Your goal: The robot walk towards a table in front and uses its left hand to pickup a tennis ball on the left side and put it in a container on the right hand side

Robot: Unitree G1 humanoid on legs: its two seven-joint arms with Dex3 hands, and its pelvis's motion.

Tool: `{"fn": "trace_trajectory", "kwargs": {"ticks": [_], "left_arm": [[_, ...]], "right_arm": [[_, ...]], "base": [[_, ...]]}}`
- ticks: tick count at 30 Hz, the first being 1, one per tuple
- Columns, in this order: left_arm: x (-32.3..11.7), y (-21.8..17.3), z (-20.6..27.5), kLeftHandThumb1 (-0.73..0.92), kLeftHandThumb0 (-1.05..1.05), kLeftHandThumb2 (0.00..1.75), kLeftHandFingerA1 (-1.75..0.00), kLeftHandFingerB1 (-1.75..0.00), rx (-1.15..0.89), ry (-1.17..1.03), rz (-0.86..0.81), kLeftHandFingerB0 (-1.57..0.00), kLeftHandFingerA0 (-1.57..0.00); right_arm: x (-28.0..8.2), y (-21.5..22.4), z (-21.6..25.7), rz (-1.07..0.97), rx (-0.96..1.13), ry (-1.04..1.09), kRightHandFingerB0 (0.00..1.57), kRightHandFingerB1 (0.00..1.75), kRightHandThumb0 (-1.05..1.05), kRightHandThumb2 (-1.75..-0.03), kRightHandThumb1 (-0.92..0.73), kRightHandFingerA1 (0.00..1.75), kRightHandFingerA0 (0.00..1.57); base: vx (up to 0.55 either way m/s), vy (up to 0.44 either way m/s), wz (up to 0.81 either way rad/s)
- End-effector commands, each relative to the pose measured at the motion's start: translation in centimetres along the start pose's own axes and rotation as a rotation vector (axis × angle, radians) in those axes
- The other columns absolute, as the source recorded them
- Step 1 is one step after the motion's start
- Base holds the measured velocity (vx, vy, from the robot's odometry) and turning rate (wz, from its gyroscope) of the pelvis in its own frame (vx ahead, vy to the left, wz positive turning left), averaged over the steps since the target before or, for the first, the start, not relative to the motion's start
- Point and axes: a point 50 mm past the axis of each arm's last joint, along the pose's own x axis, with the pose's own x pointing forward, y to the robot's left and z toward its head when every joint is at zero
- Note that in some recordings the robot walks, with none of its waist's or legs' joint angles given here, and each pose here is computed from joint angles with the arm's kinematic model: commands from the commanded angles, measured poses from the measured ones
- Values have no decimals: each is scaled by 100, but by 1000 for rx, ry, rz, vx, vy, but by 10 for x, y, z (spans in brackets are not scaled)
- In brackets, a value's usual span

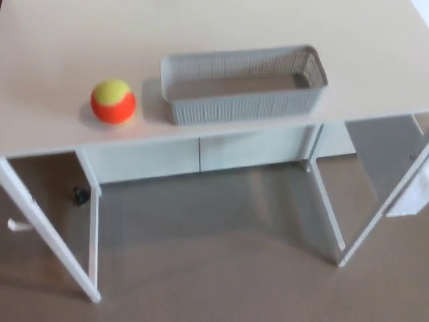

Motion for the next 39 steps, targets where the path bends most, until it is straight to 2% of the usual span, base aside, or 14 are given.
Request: {"fn": "trace_trajectory", "kwargs": {"ticks": [1,5,6,8,15,16,24,31,39], "left_arm": [[-2,5,-3,51,-2,55,-49,-41,-9,35,14,-36,-54],[-2,7,-3,52,-1,54,-48,-42,9,34,16,-38,-55],[-2,7,-2,53,-1,55,-47,-41,10,36,18,-38,-55],[-1,9,-2,53,0,55,-46,-41,7,44,20,-37,-54],[2,11,-1,52,-1,54,-47,-41,8,63,16,-39,-55],[2,12,-1,50,-2,53,-48,-42,16,68,12,-40,-56],[1,12,0,49,-4,53,-47,-41,51,86,-18,-39,-54],[2,12,0,48,-6,53,-47,-41,69,89,-19,-39,-56],[3,12,0,48,-4,52,-47,-41,69,88,-15,-41,-59]], "right_arm": [[-4,-4,-2,-17,-7,10,34,41,-30,-62,-45,48,57],[-4,-5,-3,-16,-1,7,35,41,-30,-62,-46,48,56],[-4,-5,-3,-15,3,7,37,36,-22,-55,-51,43,60],[-3,-5,-3,-15,8,10,35,40,-29,-61,-46,47,56],[-4,-4,2,-12,-5,-20,35,41,-28,-61,-46,49,56],[-4,-4,1,-12,-5,-16,37,37,-22,-55,-53,44,59],[-3,-4,-2,-20,-12,-5,35,41,-29,-62,-46,48,57],[-2,-4,-2,-24,-15,-7,36,41,-28,-61,-46,49,57],[-1,-4,-2,-28,-12,-5,36,41,-27,-61,-46,47,58]], "base": [[256,225,1],[159,127,6],[143,54,3],[72,13,4],[169,-117,-4],[206,-180,-11],[189,-139,-8],[38,234,3],[57,-39,8]]}}
